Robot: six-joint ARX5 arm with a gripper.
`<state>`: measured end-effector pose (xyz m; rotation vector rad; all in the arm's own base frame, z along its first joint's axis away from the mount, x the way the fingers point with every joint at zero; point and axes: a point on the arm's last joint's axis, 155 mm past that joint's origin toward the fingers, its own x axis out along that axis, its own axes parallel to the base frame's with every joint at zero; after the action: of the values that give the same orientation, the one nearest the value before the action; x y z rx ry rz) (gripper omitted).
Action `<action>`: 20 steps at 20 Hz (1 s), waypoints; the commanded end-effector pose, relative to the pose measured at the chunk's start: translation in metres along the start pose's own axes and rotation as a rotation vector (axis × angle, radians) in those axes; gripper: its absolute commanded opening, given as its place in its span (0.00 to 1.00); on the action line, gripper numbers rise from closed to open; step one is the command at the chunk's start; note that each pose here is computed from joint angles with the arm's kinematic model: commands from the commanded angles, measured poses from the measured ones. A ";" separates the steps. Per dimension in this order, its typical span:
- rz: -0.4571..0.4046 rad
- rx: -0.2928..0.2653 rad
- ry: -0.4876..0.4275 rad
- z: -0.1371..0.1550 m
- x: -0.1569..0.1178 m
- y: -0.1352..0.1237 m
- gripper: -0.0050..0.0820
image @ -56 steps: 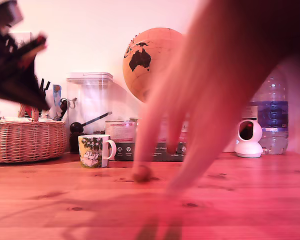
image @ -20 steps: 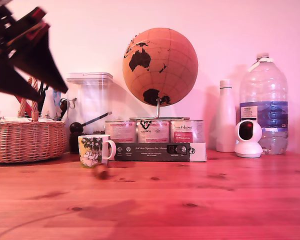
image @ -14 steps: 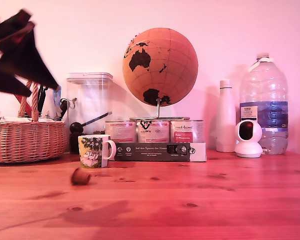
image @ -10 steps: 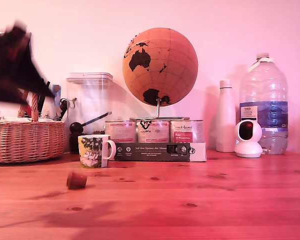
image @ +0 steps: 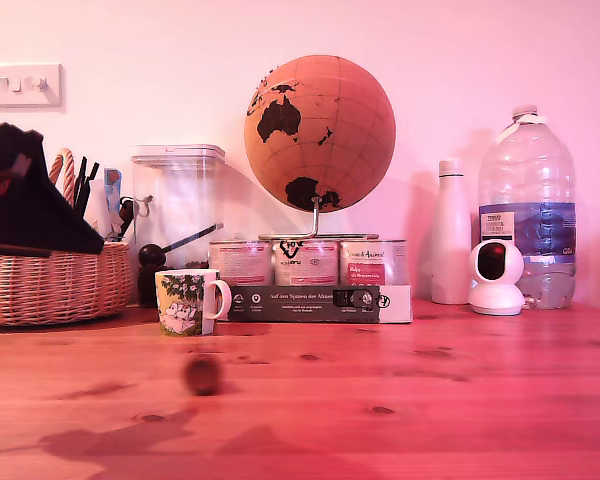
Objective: Pick up the coffee capsules on the table and drop them inside the coffee cup
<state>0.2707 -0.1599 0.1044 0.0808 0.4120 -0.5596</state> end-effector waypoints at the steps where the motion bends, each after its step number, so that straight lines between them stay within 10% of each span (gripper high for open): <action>1: -0.004 0.012 0.011 -0.008 0.002 -0.001 0.67; 20: -0.151 0.023 -0.035 -0.015 0.041 -0.003 0.67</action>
<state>0.2971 -0.1821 0.0796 0.0635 0.3730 -0.7098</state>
